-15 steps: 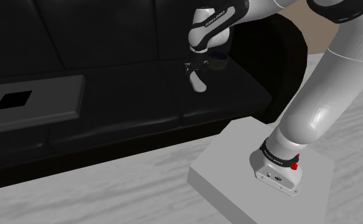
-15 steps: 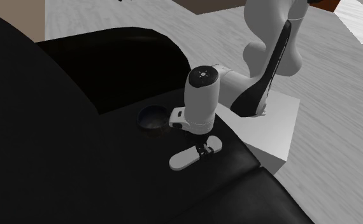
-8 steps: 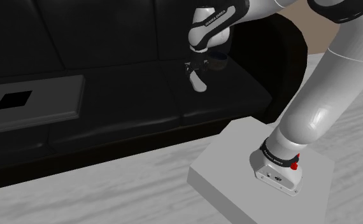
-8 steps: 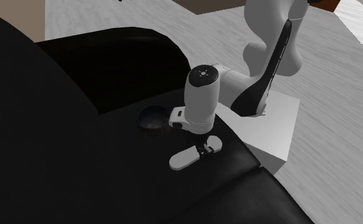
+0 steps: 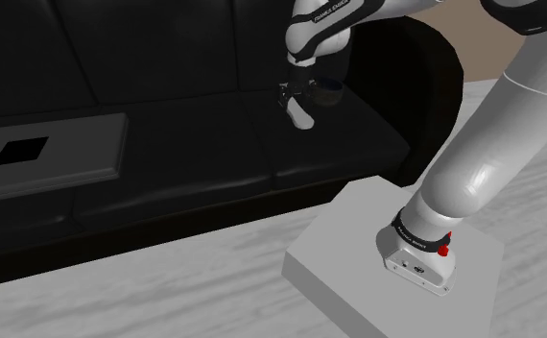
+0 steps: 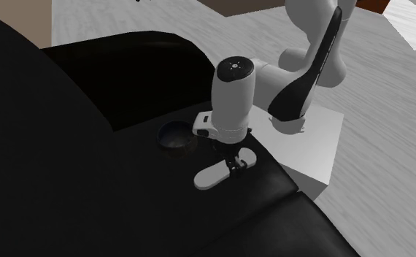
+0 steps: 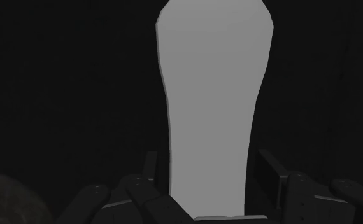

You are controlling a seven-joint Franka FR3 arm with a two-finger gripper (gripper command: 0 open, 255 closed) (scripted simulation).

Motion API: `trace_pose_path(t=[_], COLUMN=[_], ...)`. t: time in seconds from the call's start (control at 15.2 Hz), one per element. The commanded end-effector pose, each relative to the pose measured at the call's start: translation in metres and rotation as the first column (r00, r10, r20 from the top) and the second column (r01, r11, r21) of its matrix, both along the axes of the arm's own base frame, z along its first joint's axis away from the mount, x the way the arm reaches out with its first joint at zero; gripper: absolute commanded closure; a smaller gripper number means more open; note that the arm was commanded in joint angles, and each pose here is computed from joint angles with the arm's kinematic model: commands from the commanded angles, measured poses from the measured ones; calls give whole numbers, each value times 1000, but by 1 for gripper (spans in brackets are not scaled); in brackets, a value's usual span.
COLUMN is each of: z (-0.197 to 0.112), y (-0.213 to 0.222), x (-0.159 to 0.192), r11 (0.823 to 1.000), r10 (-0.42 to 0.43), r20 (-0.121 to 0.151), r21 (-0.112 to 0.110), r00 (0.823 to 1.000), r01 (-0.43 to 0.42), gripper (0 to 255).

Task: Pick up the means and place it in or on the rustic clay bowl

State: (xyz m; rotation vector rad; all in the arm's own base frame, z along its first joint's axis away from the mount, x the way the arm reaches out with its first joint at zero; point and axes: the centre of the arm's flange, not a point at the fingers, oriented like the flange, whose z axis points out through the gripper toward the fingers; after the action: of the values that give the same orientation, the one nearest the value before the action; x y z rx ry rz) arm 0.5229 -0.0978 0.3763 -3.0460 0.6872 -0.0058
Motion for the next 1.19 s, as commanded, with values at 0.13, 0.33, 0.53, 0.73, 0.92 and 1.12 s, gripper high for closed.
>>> trace_pose_path(t=[0.13, 0.33, 0.53, 0.73, 0.92, 1.12], z=[21, 36, 52, 68, 84, 100], y=[0, 0, 0, 0, 0, 0], x=[0, 0, 0, 0, 0, 0], r11=[1000, 1000, 1000, 1000, 1000, 1000], r10=[0, 0, 0, 0, 0, 0], r20=[0, 0, 0, 0, 0, 0], r21=[0, 0, 0, 0, 0, 0], r00=[1000, 1000, 1000, 1000, 1000, 1000], r01=[0, 0, 0, 0, 0, 0], gripper=[255, 255, 255, 255, 255, 255])
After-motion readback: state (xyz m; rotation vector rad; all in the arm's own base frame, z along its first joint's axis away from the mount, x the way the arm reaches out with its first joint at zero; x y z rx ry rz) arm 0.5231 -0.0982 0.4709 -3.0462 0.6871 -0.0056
